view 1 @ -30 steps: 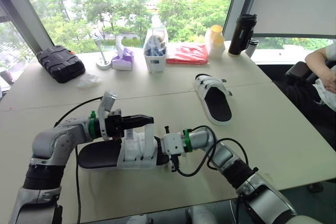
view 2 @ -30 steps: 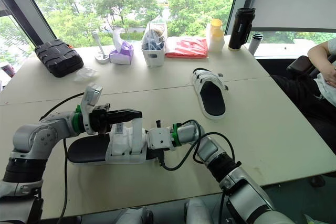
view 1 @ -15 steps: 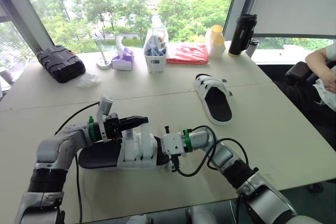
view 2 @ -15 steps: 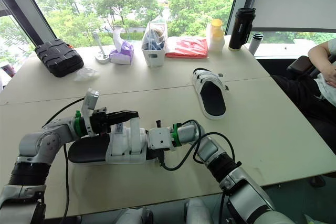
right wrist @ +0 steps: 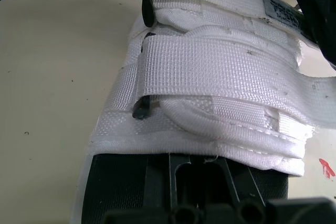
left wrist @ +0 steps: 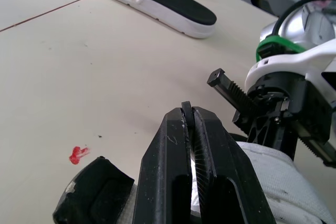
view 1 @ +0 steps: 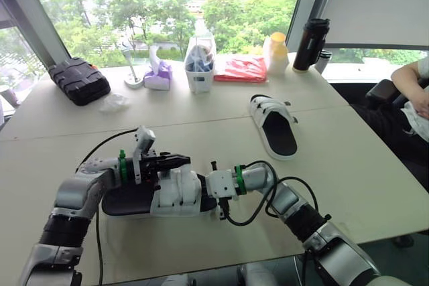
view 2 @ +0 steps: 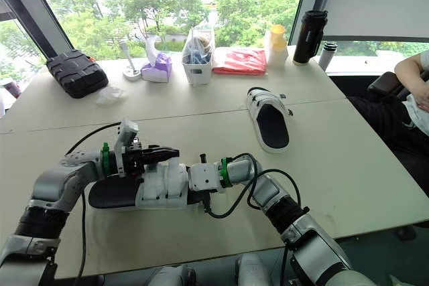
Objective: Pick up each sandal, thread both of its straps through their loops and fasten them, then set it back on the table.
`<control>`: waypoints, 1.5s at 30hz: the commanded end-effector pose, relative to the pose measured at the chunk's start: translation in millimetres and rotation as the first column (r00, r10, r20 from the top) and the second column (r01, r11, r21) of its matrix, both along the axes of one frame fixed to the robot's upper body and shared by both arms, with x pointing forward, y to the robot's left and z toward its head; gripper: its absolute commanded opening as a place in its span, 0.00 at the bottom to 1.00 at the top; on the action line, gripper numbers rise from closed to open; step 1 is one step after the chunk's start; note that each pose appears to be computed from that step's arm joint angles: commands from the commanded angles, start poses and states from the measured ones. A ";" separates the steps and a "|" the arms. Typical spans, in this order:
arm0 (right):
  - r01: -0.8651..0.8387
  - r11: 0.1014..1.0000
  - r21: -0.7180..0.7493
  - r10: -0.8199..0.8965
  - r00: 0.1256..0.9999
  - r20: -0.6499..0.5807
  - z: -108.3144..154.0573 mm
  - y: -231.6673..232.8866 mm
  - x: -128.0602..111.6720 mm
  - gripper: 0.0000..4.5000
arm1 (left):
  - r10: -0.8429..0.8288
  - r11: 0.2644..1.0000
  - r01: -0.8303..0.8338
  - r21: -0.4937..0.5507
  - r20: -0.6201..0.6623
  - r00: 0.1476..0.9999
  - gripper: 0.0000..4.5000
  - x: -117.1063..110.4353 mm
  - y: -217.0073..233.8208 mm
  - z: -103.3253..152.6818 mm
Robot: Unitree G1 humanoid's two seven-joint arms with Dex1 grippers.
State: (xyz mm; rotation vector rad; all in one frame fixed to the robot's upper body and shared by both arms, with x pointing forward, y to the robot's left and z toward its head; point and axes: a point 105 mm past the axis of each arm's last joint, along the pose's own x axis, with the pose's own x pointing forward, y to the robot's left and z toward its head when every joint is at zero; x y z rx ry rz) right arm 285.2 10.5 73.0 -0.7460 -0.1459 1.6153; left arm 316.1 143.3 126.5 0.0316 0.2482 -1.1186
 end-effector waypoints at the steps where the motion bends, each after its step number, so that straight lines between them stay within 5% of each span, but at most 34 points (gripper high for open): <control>1: -0.003 0.995 -0.097 -0.003 0.998 -0.062 -28.1 -6.7 -8.1 0.00 | 0.043 0.990 -0.044 0.130 0.014 0.999 0.01 7.2 8.5 -11.9; 2: -0.002 0.995 -0.096 -0.004 0.998 -0.063 -28.2 -6.6 -8.1 0.00 | 0.035 0.989 -0.038 0.145 0.019 0.999 0.01 7.1 7.8 -12.1; 5: -0.001 0.995 -0.096 -0.005 0.998 -0.063 -28.2 -6.3 -8.0 0.00 | 0.033 0.980 -0.040 0.194 0.037 0.999 0.21 9.1 7.3 -13.6; 11: 0.001 0.996 -0.095 -0.007 0.998 -0.064 -28.1 -6.4 -7.9 0.00 | -0.004 0.959 -0.024 0.284 0.100 0.995 0.87 11.3 6.7 -16.9; 15: 0.001 0.995 -0.095 -0.007 0.998 -0.064 -27.9 -6.7 -8.1 0.00 | 0.021 0.941 -0.069 0.332 0.148 0.989 0.87 18.8 10.0 -17.9; 23: 0.006 0.996 -0.094 -0.012 0.998 -0.057 -26.8 -7.4 -5.4 0.00 | 0.229 0.926 -0.270 0.264 0.174 0.958 0.87 38.3 46.8 -9.5; 34: 0.097 0.994 -0.046 -0.097 0.995 0.004 12.2 -30.2 11.4 0.00 | 0.213 0.965 -0.233 0.121 0.158 0.964 0.87 6.8 76.5 23.6; 39: 0.118 0.990 -0.076 -0.115 0.992 0.041 40.5 -59.0 -0.5 0.00 | 0.159 0.987 -0.161 -0.023 -0.074 0.985 0.87 -34.6 84.1 33.0; 45: 0.175 0.979 -0.102 -0.153 0.969 0.192 75.1 -82.3 -0.3 0.00 | 0.082 0.933 -0.220 -0.284 -0.428 0.900 0.87 -61.7 79.7 37.2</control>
